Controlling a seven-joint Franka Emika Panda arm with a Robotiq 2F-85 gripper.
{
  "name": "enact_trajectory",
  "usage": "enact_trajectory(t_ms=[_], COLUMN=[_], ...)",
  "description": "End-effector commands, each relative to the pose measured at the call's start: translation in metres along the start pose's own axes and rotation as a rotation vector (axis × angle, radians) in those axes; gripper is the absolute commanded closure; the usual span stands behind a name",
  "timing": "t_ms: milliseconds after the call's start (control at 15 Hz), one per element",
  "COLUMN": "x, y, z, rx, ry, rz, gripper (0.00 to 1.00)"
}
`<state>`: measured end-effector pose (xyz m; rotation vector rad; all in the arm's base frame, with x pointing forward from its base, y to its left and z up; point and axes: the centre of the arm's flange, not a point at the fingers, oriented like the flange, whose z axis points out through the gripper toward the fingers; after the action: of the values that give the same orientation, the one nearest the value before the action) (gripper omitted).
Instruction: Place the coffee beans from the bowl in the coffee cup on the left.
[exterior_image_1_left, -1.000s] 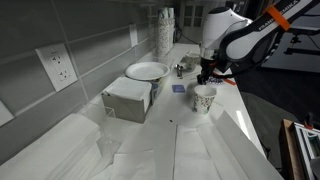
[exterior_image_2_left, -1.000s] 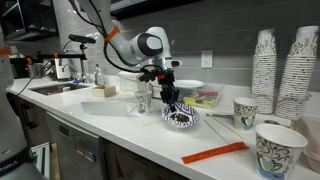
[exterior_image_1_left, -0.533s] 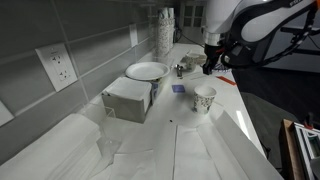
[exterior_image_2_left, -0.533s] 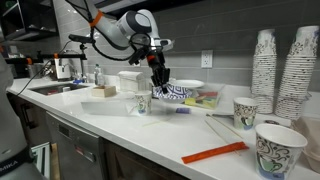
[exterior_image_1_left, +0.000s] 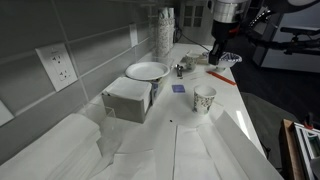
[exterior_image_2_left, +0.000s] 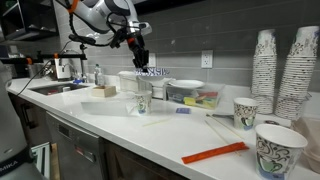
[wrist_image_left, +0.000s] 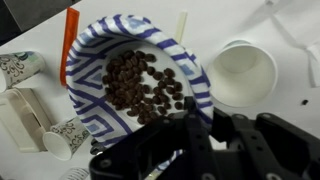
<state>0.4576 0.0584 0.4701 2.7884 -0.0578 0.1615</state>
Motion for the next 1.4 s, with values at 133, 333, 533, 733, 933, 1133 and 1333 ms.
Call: enact_trajectory(t_ms=[133, 333, 533, 733, 933, 1133, 1333], x=[-0.019, -0.023, -0.024, -0.023, -0.019, -0.017, -0.013], y=[-0.058, -0.079, -0.085, -0.083, -0.078, -0.068, -0.054], z=[-0.031, -0.039, -0.046, -0.055, -0.060, -0.057, -0.050], rx=[0.118, 0.171, 0.266, 0.383, 0.466, 0.558, 0.618], ry=[0.003, -0.003, -0.024, -0.040, -0.031, -0.024, -0.024], rz=[-0.022, -0.031, -0.023, -0.007, 0.015, 0.011, 0.022], gripper=[0.98, 0.98, 0.98, 0.98, 0.98, 0.98, 0.98])
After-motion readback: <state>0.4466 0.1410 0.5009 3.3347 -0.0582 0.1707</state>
